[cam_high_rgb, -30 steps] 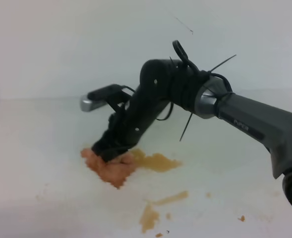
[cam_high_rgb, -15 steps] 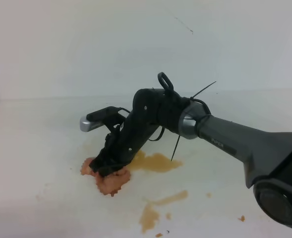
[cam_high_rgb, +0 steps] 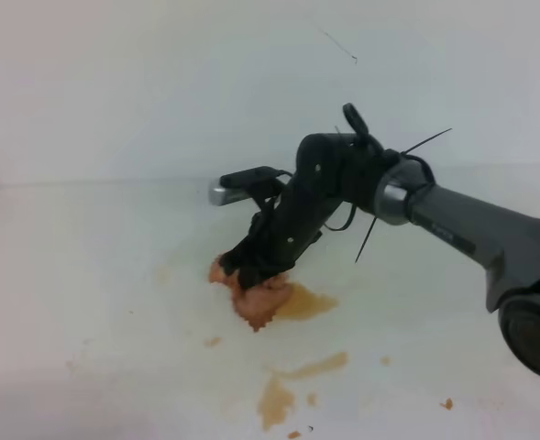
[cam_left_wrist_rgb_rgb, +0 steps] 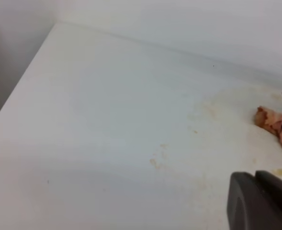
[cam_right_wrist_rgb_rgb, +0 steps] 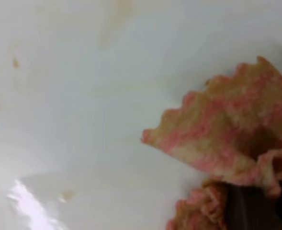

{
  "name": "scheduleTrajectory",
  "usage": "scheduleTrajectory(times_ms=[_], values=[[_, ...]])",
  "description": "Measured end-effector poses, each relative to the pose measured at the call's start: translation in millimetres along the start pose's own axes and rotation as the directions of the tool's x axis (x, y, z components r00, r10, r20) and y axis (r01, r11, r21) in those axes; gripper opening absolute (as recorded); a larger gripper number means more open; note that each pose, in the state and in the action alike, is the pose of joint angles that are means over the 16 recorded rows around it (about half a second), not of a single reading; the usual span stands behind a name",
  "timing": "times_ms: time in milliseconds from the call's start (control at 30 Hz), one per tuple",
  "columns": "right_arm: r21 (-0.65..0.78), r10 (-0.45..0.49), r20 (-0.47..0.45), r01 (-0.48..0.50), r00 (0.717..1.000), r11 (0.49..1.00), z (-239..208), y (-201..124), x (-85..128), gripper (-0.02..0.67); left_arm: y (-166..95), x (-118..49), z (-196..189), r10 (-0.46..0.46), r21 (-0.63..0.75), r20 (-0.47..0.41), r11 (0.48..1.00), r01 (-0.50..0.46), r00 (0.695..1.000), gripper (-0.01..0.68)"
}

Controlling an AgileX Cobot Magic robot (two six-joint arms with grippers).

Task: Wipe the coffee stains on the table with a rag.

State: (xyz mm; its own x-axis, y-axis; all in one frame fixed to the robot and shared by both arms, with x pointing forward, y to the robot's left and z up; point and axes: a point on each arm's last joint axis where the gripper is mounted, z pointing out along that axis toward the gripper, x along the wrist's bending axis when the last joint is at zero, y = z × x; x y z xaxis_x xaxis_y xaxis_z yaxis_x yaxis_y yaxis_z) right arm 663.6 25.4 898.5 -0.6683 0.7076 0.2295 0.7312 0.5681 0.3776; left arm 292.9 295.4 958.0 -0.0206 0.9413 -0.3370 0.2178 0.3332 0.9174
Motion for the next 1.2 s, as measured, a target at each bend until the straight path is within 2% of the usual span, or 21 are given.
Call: scheduleTrajectory(times_ms=[167, 367, 900, 1200], values=[[0.029, 0.016, 0.018, -0.017, 1.000, 0.999, -6, -3, -18, 0.008, -1, 0.2, 0, 0.000, -0.001, 0.000, 1.000, 0.000, 1.000, -0.002], [0.067, -0.013, 0.042, 0.010, 0.999, 0.998, -16, -6, -26, 0.004, -1, 0.4, 0, 0.000, -0.003, 0.000, 1.000, 0.000, 1.000, -0.002], [-0.038, -0.160, 0.129, 0.166, 0.979, 0.985, -93, 13, -14, 0.002, -3, 1.4, 1, 0.000, -0.004, 0.000, 1.000, 0.000, 1.000, -0.001], [-0.070, -0.179, 0.152, 0.191, 0.972, 0.979, -112, -4, -15, 0.003, -1, 0.5, 0, 0.001, -0.009, 0.003, 1.000, -0.001, 1.000, -0.002]])
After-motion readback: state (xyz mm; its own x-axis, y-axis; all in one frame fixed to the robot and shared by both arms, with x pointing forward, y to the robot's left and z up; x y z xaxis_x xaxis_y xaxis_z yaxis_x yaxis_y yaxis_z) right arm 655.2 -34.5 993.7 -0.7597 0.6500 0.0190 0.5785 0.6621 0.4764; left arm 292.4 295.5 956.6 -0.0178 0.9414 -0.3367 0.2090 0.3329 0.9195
